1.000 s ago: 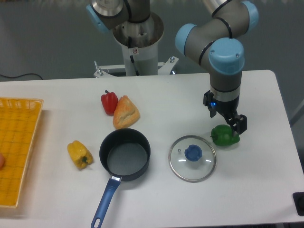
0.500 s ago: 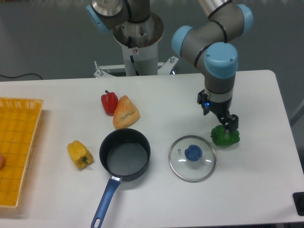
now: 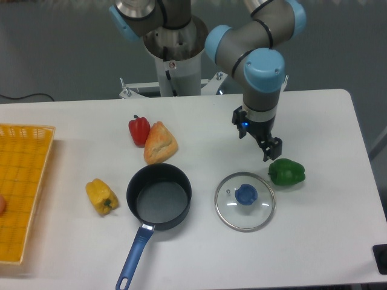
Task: Place the lid on the table
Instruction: 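Move the open gripper over the blue knob of the glass lid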
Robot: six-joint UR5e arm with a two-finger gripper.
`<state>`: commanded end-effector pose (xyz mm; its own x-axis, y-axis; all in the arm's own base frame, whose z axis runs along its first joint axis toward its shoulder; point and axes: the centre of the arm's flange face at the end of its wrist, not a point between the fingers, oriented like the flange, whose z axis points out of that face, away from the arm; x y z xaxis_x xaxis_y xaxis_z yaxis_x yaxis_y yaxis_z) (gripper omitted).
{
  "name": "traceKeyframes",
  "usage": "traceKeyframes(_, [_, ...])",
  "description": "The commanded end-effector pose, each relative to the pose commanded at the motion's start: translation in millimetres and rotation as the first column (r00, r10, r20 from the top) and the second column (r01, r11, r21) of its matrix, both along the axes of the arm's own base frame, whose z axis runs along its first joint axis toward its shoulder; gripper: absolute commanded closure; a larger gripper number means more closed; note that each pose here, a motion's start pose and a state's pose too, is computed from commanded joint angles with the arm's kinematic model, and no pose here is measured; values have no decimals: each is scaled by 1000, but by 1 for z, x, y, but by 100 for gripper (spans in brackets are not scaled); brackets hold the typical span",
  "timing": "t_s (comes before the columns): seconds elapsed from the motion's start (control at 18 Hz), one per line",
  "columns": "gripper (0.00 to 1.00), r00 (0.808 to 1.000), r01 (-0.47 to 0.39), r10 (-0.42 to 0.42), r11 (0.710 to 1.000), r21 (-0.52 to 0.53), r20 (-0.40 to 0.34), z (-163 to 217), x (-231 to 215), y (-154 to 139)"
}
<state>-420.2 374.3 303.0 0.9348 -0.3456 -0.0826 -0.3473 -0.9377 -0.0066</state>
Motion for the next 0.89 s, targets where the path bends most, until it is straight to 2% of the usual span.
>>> traceKeyframes(0.56, [0,996,-94,94,995,17,-1,3,-8,1])
traceKeyframes(0.78, [0,985,-174,174,985,18,15,-6,-12,9])
traceKeyframes(0.89, [0,974,-226,226,974,29,19,-8,-15,26])
